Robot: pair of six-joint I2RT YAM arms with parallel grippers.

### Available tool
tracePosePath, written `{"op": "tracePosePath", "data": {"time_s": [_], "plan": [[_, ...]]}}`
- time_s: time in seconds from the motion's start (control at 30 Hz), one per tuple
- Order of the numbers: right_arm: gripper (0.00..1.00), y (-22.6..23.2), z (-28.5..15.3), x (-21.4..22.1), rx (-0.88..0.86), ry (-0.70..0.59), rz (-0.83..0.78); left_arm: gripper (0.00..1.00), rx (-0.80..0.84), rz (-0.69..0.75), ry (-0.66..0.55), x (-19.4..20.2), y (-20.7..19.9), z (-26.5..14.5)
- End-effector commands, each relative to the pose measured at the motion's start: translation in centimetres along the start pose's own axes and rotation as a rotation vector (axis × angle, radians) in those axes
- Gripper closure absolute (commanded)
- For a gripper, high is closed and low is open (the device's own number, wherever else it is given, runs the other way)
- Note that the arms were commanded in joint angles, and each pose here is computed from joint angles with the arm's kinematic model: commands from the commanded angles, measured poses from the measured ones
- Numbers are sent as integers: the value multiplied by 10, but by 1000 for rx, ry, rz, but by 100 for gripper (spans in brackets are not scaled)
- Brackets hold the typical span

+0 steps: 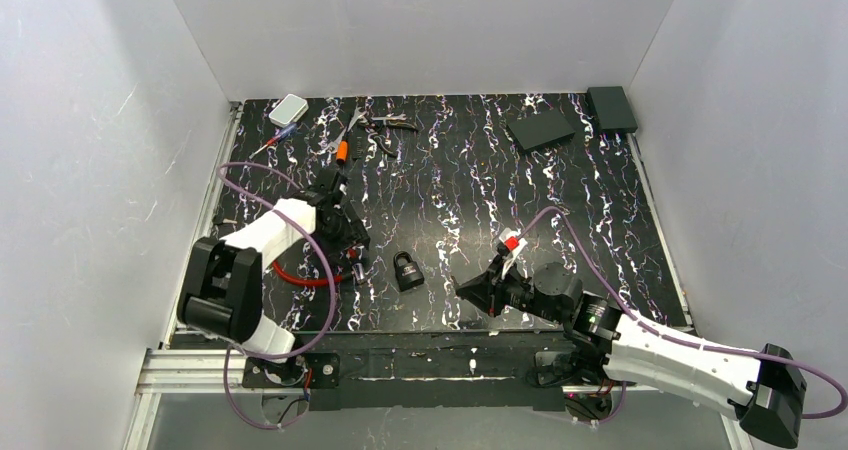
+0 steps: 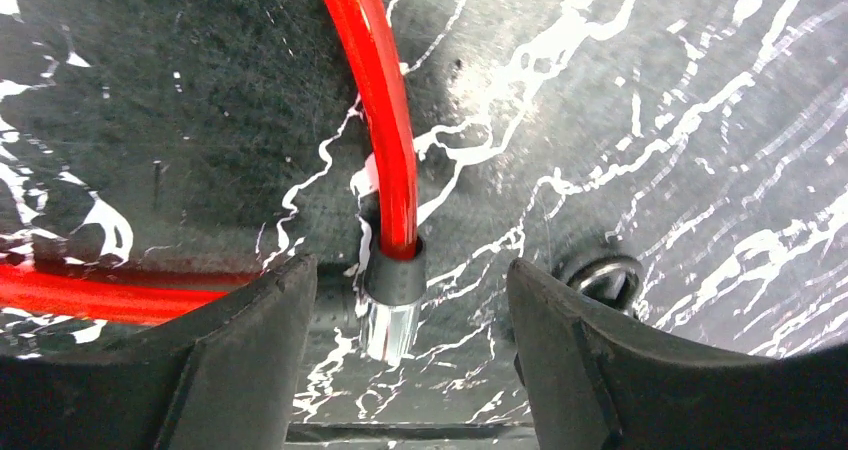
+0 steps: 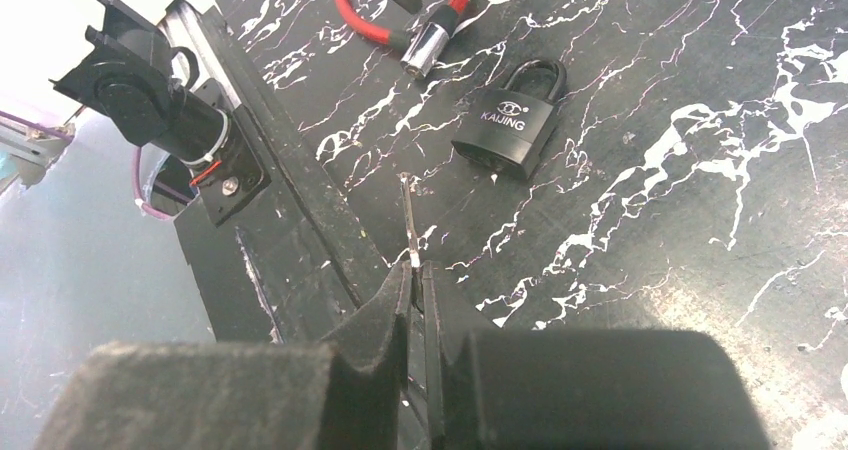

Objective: Unlock with the key

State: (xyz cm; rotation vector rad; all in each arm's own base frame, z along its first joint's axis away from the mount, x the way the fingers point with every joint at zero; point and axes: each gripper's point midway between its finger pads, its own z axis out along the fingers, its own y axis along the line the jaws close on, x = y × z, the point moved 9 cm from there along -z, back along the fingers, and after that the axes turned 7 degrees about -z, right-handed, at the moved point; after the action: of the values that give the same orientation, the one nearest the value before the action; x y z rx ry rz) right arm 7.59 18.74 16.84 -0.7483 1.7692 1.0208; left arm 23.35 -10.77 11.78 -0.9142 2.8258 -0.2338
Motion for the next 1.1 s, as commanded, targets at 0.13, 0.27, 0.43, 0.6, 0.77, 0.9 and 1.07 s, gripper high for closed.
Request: {"op": "tracePosePath", "data": {"time_s": [0.13, 0.27, 0.43, 0.6, 0.77, 0.9, 1.07], "plan": [[99, 14, 6, -28, -73, -83, -1, 31, 3, 235, -95, 5, 17, -29], [99, 15, 13, -28, -83, -61, 1, 35, -61, 216, -91, 10, 17, -21], [99, 15, 22, -25, -87, -30, 17, 38, -119, 189, -101, 15, 7, -8], [99, 16, 23, -24, -89, -10, 27, 40, -135, 186, -112, 12, 1, 2], [99, 14, 21, -23, -75, -12, 27, 48, -146, 176, -100, 13, 0, 14], [99, 13, 20, -21, -67, -16, 26, 55, -160, 179, -91, 15, -2, 21], [99, 12, 21, -20, -62, -9, 20, 80, -143, 187, -91, 17, -3, 27]]}}
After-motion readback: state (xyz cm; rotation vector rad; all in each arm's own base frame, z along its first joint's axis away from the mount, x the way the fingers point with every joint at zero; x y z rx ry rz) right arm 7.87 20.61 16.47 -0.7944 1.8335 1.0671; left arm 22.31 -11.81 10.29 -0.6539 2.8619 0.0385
